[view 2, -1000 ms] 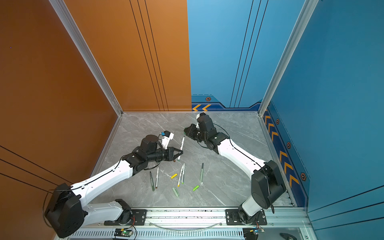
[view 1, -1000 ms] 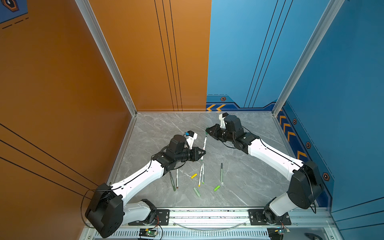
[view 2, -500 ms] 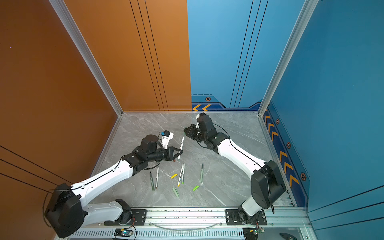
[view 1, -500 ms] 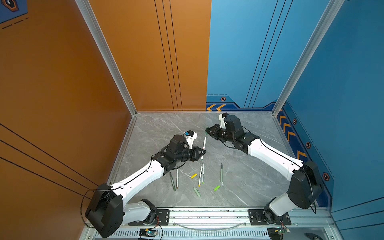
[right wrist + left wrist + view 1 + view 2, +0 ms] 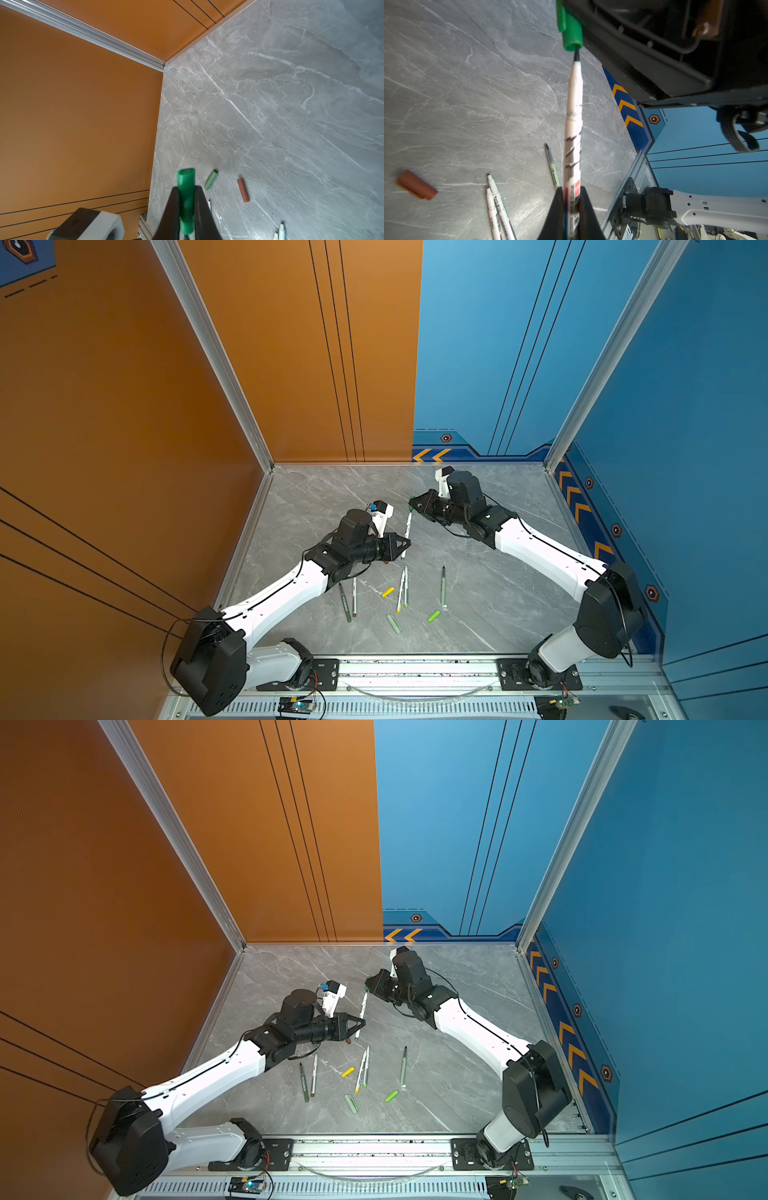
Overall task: Insert the pens into the pen caps
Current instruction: 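Bring the green cap down onto the pen tip held by the left gripper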
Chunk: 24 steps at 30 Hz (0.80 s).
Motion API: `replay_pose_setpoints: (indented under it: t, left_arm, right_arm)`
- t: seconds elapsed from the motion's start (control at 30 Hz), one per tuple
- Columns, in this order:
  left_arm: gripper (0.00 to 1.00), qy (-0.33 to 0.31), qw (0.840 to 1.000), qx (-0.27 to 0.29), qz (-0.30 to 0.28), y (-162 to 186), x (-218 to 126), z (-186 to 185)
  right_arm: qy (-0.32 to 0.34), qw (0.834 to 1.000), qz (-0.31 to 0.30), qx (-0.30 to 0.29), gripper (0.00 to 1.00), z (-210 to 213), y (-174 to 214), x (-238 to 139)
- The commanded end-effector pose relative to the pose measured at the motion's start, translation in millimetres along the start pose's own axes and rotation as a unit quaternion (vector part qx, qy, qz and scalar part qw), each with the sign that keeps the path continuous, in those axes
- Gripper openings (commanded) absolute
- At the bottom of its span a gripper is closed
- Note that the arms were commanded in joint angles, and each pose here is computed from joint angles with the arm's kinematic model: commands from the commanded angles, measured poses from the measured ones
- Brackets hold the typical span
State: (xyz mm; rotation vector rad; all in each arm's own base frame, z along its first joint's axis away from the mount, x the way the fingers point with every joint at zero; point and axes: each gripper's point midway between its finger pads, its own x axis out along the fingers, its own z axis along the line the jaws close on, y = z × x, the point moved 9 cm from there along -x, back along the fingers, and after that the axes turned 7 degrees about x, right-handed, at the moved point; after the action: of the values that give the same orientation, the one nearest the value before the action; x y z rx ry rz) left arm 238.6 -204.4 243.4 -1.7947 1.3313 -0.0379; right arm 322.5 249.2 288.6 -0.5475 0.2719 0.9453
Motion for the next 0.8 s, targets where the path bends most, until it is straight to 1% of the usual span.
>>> replay_pose_setpoints:
  t: [0.0,0.53,0.77]
  left_arm:
    - [0.00,-0.007,1.000,-0.002,-0.024,-9.0,-3.0,-0.2]
    - [0.00,-0.015,0.998,-0.014,-0.056,-16.8,-7.5,1.4]
    - [0.00,-0.012,0.996,-0.013,-0.083,-29.9,-9.9,-4.1]
  right_arm:
    - [0.000,1.000,0.013,-0.003,0.00,0.9,5.5,-2.4]
    - [-0.002,1.000,0.025,-0.011,0.00,4.5,17.4,-1.2]
    - [0.005,0.999,0.039,-0.014,0.00,1.3,30.3,3.6]
